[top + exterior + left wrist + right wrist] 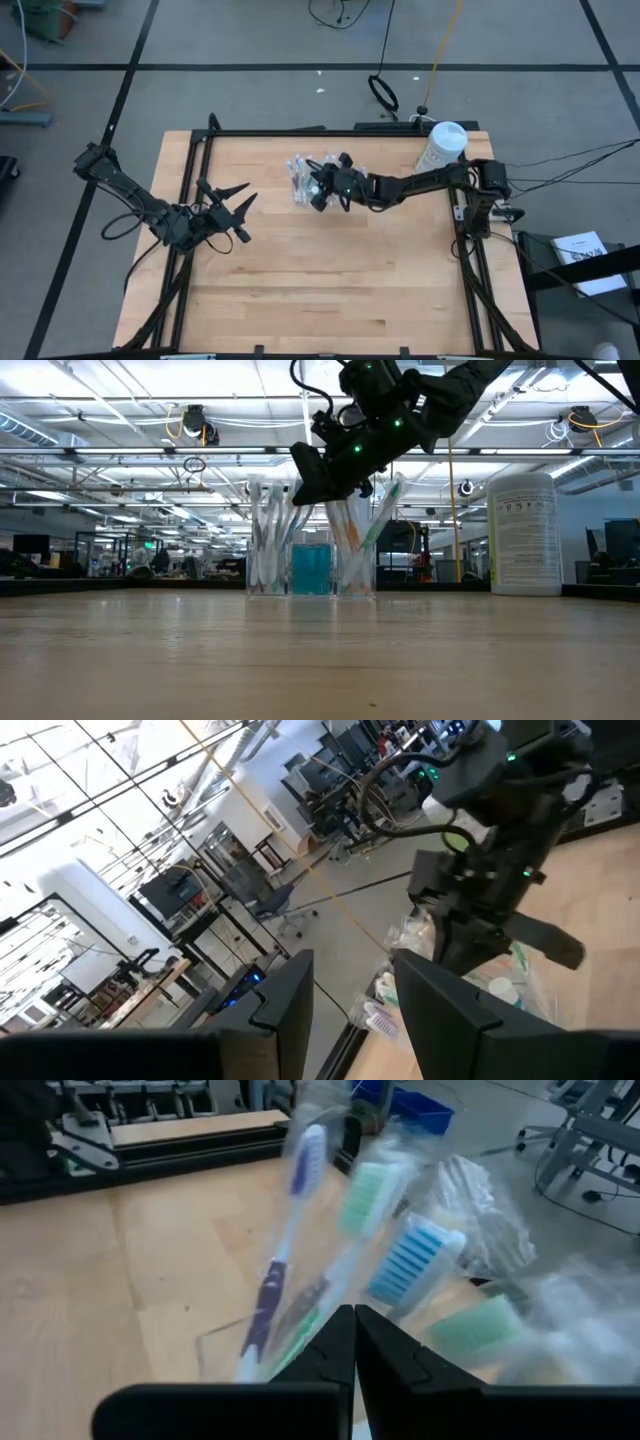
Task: Pick & Place Toothbrushes
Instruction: Adjust the toothbrushes in the transparent organizer
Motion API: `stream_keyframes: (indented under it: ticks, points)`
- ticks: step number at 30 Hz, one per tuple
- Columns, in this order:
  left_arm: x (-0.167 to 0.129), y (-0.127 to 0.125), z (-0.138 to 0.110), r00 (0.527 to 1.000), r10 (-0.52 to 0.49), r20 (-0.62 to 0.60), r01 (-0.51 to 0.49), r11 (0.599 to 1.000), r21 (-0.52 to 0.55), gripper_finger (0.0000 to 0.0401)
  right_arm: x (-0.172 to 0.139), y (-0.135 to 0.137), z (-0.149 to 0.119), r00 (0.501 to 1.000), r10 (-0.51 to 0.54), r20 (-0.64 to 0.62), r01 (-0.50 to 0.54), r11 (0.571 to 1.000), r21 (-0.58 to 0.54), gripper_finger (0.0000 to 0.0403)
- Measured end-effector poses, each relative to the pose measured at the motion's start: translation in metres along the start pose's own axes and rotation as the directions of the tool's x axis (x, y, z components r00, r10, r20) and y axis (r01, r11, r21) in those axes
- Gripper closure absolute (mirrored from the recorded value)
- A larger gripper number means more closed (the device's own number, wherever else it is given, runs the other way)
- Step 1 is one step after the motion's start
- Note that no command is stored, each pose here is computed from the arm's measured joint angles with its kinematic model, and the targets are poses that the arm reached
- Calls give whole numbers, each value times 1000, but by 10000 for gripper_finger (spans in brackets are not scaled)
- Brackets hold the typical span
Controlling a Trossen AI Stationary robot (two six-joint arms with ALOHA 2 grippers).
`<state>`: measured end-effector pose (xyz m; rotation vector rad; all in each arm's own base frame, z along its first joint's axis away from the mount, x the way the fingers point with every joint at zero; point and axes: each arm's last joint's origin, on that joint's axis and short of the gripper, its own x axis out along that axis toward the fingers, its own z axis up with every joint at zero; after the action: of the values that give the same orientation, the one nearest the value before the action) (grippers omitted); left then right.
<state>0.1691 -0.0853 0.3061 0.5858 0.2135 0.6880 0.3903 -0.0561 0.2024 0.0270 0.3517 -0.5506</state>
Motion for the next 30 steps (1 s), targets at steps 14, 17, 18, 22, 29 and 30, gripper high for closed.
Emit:
stream_keyframes:
  ticks: [14,17,18,22,29,30]
  points:
    - [0,0,0,1000,0,0,0,1000,1,254,-4,7,1,999,53,1,-53,998,-32,402]
    - [0,0,0,1000,0,0,0,1000,0,254,-16,14,7,997,78,-3,-78,996,-45,403]
    - [0,0,0,1000,0,0,0,1000,1,254,-20,15,9,997,82,-9,-82,995,-49,403]
    - [0,0,0,1000,1,-1,-1,1000,1,254,-42,17,12,995,41,-96,-49,995,-82,403]
    - [0,0,0,1000,2,-2,-2,1000,-1,254,-100,27,18,966,55,-253,-64,998,-26,403]
    - [0,0,0,1000,2,-1,-2,1000,-4,254,-107,29,16,957,60,-283,-72,997,-33,403]
